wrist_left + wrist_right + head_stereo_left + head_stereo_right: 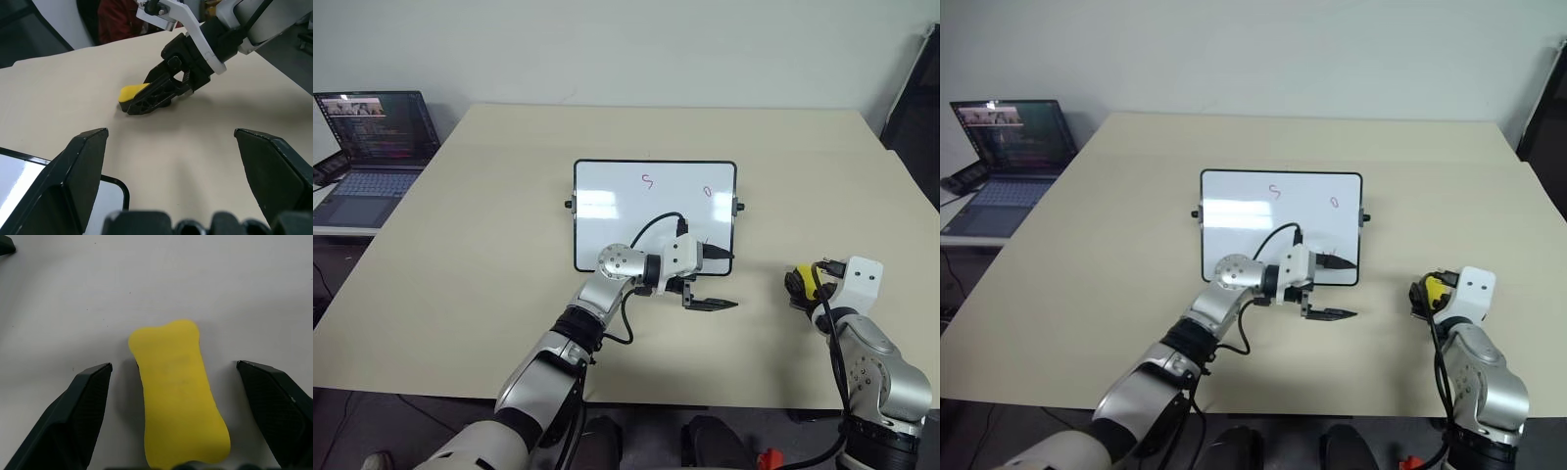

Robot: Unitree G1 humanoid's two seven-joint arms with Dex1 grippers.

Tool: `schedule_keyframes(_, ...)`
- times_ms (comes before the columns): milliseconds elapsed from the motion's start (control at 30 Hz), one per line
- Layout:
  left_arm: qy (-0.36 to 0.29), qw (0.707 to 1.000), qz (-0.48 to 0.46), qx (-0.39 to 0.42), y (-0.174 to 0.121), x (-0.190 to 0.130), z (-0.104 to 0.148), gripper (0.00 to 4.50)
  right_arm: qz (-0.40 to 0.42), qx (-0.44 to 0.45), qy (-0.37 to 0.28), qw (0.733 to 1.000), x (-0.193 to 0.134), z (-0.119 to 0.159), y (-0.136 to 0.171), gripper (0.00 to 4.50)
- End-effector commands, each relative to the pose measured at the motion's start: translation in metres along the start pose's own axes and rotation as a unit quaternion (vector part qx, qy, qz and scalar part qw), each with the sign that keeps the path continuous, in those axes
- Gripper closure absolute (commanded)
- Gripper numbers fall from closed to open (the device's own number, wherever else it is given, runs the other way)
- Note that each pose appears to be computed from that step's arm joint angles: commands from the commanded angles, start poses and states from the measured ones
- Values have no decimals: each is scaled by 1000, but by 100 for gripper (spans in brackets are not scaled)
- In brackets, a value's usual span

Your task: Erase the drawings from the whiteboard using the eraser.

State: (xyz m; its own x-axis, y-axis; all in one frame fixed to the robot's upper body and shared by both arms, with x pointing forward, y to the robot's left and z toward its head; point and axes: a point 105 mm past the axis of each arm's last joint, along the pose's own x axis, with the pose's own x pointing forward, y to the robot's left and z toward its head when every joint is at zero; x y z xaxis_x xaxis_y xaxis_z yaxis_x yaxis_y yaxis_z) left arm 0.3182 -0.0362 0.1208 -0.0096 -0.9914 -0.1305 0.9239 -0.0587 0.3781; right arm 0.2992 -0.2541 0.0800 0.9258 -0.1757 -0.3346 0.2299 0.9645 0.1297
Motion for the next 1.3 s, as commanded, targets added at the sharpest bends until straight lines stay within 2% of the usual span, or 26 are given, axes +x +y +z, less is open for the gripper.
schedule_keyframes(33,-10,1000,5,20,3,1,10,0,-4,1,-14,1000,0,7,-3,2)
schedule_keyframes(133,-11,1000,6,21,3,1,11,0,-11,-3,-16,1000,0,8,-6,2)
schedule_keyframes(233,-11,1000,8,22,3,1,11,0,-13,-5,-18,1000,0,9,-7,61)
schedule_keyframes(433,-10,1000,9,22,2,0,10,0,-18,-12,-26,999,0,13,-9,275)
schedule_keyframes(467,-9,1000,10,22,3,0,10,0,-18,-13,-26,999,-1,13,-9,307)
schedule_keyframes(500,-9,1000,10,23,3,0,10,0,-18,-13,-26,999,-1,13,-9,320)
schedule_keyframes(833,2,999,29,26,7,-6,8,0,-18,-31,-46,998,-3,22,-5,320)
schedule_keyframes(1000,18,990,139,33,24,-34,6,0,6,-69,-90,993,-10,37,10,320)
schedule_keyframes(1167,44,962,267,35,29,-67,-7,0,29,-109,-113,987,-12,37,27,320)
schedule_keyframes(1300,66,938,337,41,36,-84,-13,0,55,-133,-156,977,-13,53,43,320)
